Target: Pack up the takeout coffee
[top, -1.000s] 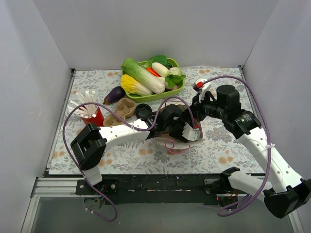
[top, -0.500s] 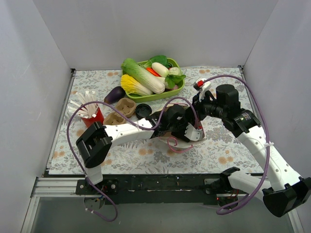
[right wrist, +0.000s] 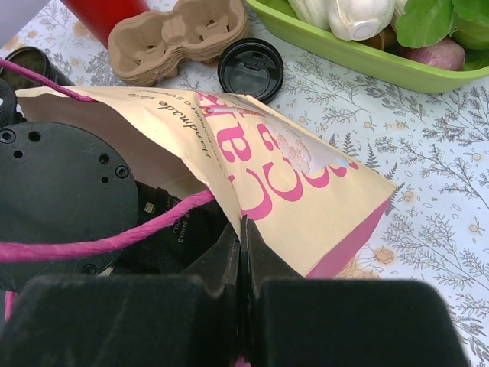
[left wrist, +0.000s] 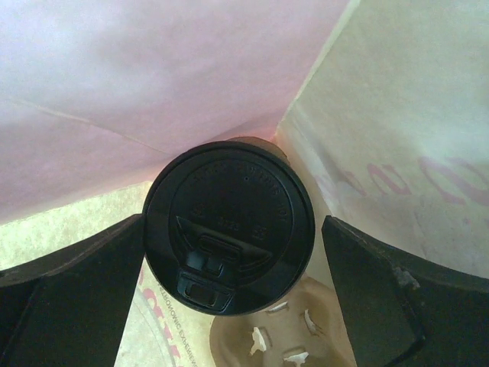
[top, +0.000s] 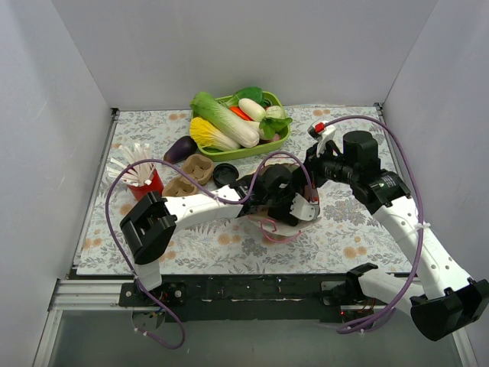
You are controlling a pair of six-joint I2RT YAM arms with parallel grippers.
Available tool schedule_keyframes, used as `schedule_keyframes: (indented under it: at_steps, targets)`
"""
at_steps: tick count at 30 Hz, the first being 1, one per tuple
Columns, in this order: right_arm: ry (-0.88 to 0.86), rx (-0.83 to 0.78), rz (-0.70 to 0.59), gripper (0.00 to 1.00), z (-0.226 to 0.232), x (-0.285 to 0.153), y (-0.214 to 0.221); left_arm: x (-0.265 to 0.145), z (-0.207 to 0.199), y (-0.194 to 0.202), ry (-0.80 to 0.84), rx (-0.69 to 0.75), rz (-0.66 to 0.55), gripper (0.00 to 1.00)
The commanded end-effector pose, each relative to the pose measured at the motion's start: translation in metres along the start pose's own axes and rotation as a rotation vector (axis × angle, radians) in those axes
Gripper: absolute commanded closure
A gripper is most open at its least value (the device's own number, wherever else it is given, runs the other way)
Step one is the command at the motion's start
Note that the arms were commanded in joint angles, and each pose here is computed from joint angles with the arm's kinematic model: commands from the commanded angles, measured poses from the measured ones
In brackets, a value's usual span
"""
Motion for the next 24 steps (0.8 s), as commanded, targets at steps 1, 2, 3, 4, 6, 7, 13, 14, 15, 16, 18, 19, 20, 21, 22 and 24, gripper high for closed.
schedule_keyframes:
  at_steps: [1, 2, 3, 4, 6, 7, 13, 14, 15, 16, 18, 19, 20, 21, 22, 24]
  targets:
    - [-0.073, -0.029, -0.139, 0.99, 0.014, -0.014, -0.044, -0.009, 0.011, 0.011, -0.029, -0.104, 0.058, 0.02]
    - [-0.067, -0.03, -0.141, 0.99, 0.013, -0.014, -0.045, -0.009, 0.011, 0.01, -0.03, -0.12, 0.053, 0.02]
    - [-0.062, -0.027, -0.139, 0.99, 0.011, -0.014, -0.044, -0.011, 0.013, 0.007, -0.032, -0.126, 0.047, 0.02]
    - [-0.057, -0.028, -0.14, 0.99, 0.01, -0.015, -0.045, -0.012, 0.014, 0.006, -0.035, -0.135, 0.042, 0.02]
    - [-0.048, -0.026, -0.138, 0.99, 0.008, -0.015, -0.045, -0.016, 0.019, 0.0, -0.047, -0.16, 0.02, 0.02]
    - [-0.049, -0.024, -0.133, 0.99, 0.007, -0.014, -0.043, -0.018, 0.021, -0.003, -0.051, -0.166, 0.012, 0.02]
    - [-0.013, -0.002, -0.11, 0.99, -0.003, -0.013, -0.036, -0.027, 0.031, -0.019, -0.037, -0.274, -0.034, 0.02]
    - [-0.008, 0.004, -0.109, 0.99, -0.004, -0.014, -0.036, -0.028, 0.032, -0.021, -0.036, -0.284, -0.035, 0.02]
    - [-0.004, 0.006, -0.105, 0.99, -0.005, -0.014, -0.035, -0.028, 0.033, -0.022, -0.038, -0.295, -0.04, 0.02]
    - [-0.001, 0.008, -0.103, 0.99, -0.006, -0.014, -0.035, -0.028, 0.033, -0.023, -0.037, -0.298, -0.041, 0.02]
    - [0.012, 0.006, -0.101, 0.99, -0.009, -0.014, -0.036, -0.029, 0.035, -0.024, -0.043, -0.309, -0.046, 0.02]
    - [0.014, 0.006, -0.098, 0.99, -0.008, -0.015, -0.036, -0.029, 0.035, -0.024, -0.043, -0.318, -0.047, 0.02]
    - [0.018, 0.007, -0.093, 0.99, -0.009, -0.015, -0.035, -0.028, 0.035, -0.024, -0.042, -0.321, -0.046, 0.02]
    - [0.025, 0.009, -0.088, 0.99, -0.011, -0.015, -0.034, -0.028, 0.035, -0.024, -0.041, -0.326, -0.047, 0.02]
    - [0.03, 0.006, -0.086, 0.99, -0.011, -0.015, -0.034, -0.028, 0.034, -0.025, -0.042, -0.344, -0.049, 0.02]
    - [0.031, -0.004, -0.086, 0.99, -0.011, -0.015, -0.034, -0.026, 0.032, -0.023, -0.034, -0.368, -0.046, 0.02]
Point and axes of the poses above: each gripper's point midway between its finger pads, its own x axis out along the fingers, its own z axis along the line the jaws close on, y = z × x, the point moved 4 cm from there along -x, back along the fingers, and after that the axes turned 7 degrees about -x, right-handed, at the moved point
